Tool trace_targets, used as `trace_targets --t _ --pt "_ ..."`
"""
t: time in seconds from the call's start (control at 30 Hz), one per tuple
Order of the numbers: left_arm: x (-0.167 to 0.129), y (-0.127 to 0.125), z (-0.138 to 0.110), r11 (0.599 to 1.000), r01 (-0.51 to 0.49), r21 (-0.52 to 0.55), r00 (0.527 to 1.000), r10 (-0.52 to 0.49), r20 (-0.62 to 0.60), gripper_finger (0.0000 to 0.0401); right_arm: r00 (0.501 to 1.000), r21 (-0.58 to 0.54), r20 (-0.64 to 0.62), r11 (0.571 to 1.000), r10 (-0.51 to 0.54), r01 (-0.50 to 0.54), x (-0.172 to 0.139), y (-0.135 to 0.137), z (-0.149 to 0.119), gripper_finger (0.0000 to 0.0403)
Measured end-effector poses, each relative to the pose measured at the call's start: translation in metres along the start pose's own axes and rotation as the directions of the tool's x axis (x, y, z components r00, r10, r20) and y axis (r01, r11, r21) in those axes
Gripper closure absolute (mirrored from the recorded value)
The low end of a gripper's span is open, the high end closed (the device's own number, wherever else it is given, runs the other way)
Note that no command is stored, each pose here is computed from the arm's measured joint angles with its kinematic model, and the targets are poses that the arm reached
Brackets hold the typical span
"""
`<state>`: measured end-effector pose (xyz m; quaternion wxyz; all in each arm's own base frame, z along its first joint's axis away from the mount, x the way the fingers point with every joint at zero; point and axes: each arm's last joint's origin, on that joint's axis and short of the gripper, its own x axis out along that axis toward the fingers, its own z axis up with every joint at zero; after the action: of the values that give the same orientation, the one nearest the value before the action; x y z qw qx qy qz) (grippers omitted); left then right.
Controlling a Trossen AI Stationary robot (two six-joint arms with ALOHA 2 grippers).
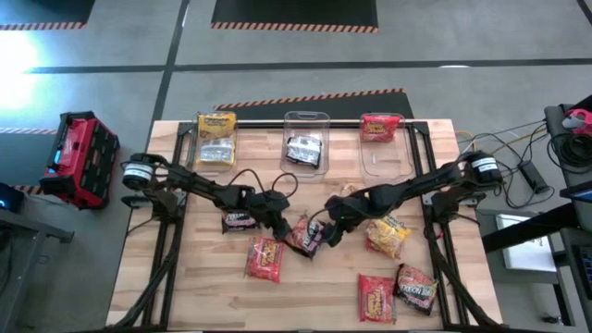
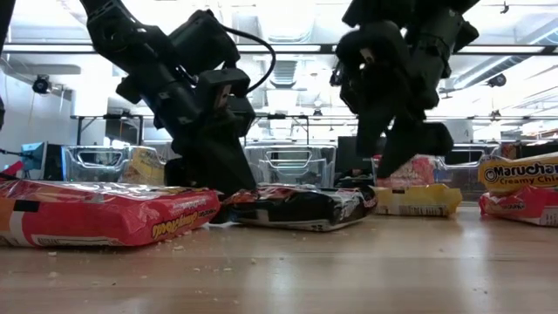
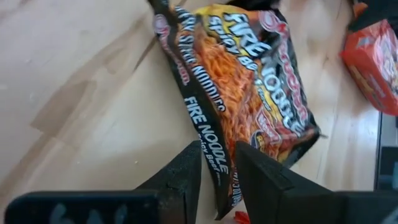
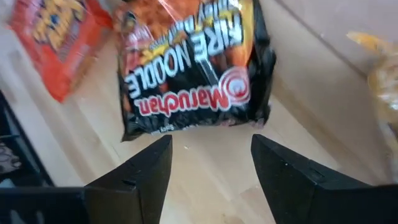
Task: Sort Maruchan noodles
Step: Put the black noodle pack into the middle transparent bin
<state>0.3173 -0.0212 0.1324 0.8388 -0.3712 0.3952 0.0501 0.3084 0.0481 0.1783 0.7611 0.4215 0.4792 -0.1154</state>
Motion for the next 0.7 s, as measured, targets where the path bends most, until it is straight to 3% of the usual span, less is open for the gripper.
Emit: trace_targets --t 0.4,0.7 --pt "-0.001 -0.004 0.0 0.99 0.095 0.101 0.994 -0.089 -0.058 0.0246 0.997 -0.034 -0.078 0.999 -0.027 0.025 0.034 -0.006 -0.004 0.0214" --pt "-0.007 -0.006 0.002 0.984 0.061 0.167 0.998 -0.056 -0.036 0.0208 0.997 -0.084 -0.046 0.995 -0.062 0.058 0.054 -0.011 -0.001 0.022"
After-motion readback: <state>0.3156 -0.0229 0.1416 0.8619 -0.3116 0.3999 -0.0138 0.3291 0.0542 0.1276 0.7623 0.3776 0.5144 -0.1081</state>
